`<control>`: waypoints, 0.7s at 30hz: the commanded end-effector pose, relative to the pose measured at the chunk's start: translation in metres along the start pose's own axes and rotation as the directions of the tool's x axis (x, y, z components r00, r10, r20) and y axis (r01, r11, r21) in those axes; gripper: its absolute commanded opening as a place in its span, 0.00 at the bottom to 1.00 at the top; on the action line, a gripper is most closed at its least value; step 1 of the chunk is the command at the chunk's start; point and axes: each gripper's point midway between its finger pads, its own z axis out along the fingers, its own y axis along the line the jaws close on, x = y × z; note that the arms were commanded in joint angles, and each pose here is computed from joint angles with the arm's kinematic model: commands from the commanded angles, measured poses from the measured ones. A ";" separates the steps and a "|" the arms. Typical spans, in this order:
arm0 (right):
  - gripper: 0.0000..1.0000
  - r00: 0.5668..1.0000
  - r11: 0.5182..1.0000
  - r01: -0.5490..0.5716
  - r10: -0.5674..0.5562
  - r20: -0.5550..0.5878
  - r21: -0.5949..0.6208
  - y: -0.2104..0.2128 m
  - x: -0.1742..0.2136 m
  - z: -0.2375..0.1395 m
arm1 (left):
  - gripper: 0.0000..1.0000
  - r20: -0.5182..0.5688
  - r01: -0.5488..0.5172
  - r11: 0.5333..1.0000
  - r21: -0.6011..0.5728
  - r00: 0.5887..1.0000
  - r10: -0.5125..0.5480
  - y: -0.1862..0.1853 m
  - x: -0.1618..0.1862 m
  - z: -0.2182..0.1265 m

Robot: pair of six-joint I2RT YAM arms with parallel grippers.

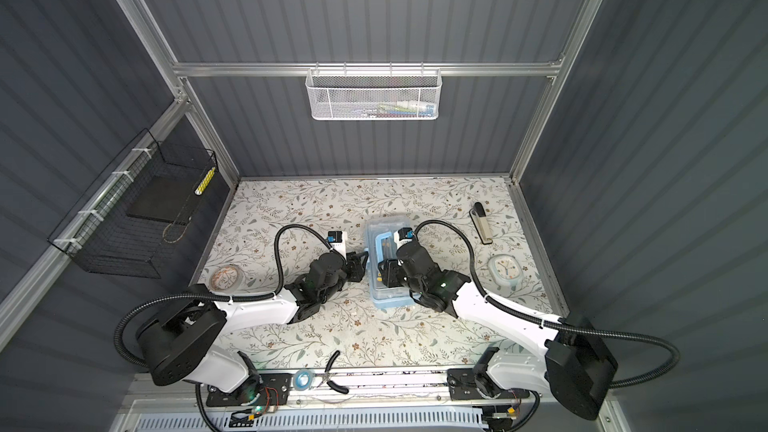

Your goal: Pack the tool kit

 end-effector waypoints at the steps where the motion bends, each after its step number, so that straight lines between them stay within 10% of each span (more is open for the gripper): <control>1: 0.51 0.998 0.999 0.004 -0.001 -0.056 0.050 -0.016 0.018 0.005 | 0.44 -0.002 0.014 0.999 0.050 1.000 -0.014 -0.014 -0.004 0.005; 21: 0.51 0.999 0.999 -0.004 0.007 -0.052 0.052 -0.019 0.020 0.004 | 0.39 -0.031 0.053 0.993 0.105 0.998 -0.050 -0.024 0.004 0.011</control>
